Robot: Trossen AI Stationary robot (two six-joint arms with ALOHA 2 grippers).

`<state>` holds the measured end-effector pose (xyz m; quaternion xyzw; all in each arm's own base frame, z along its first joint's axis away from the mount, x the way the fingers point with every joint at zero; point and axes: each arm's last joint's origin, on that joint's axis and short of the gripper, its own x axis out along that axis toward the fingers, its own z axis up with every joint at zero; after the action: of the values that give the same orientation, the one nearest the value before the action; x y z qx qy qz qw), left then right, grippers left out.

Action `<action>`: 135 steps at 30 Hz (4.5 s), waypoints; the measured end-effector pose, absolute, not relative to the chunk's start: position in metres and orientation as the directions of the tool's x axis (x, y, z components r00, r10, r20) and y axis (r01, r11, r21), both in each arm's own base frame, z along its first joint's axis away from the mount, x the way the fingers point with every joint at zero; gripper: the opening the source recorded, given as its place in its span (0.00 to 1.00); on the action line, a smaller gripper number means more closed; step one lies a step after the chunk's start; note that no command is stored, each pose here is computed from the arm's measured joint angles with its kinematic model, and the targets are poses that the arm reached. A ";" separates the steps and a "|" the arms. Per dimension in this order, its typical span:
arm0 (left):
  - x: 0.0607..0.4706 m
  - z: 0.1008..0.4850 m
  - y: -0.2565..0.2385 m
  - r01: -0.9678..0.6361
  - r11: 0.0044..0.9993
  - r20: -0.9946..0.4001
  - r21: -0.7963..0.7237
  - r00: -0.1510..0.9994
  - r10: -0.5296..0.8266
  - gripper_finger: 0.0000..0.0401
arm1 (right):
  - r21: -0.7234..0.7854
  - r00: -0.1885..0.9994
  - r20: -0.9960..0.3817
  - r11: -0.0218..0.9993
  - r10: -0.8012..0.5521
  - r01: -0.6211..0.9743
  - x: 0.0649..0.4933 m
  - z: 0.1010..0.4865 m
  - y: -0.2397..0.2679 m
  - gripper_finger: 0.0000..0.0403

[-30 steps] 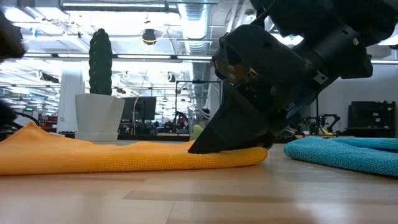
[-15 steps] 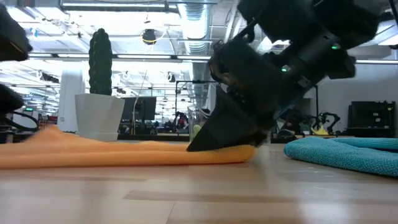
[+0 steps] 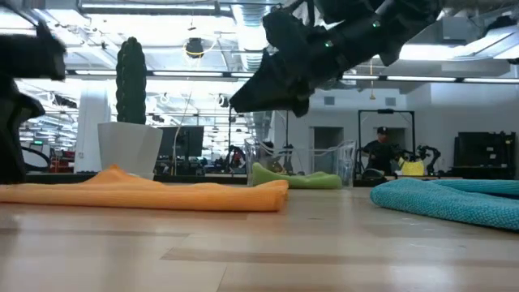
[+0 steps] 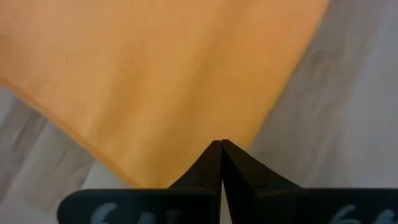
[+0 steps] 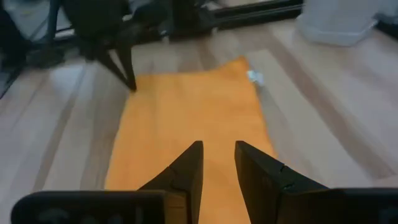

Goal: Fold microfiber towels
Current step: Fold the orange towel

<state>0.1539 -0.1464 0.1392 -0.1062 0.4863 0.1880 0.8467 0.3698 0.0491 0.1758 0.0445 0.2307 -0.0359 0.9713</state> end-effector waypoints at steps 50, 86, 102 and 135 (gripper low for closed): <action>0.203 0.105 -0.161 -0.507 0.845 -0.701 -0.173 0.665 0.255 0.14 | -0.098 0.693 -0.715 0.967 0.097 -0.236 0.374 0.159 0.138 0.08; 0.217 0.116 -0.143 -0.474 0.869 -0.742 -0.145 0.633 0.222 0.14 | -0.194 0.759 -0.610 0.886 0.227 -0.421 0.451 0.142 0.118 0.10; 0.223 0.134 -0.144 -0.427 0.878 -0.668 -0.217 0.721 0.186 0.14 | -0.165 0.765 -0.550 0.854 0.336 -0.493 0.457 0.151 0.113 0.30; 0.218 0.142 -0.170 -0.294 0.886 -0.616 -0.357 0.788 0.013 0.14 | -0.002 0.675 -0.653 0.890 0.344 -0.455 0.446 0.173 0.038 0.35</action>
<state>0.2179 -0.1695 0.1418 -0.2232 0.3149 0.0837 0.9187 0.4463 0.0382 0.1734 -0.0822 0.3383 0.2192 0.9115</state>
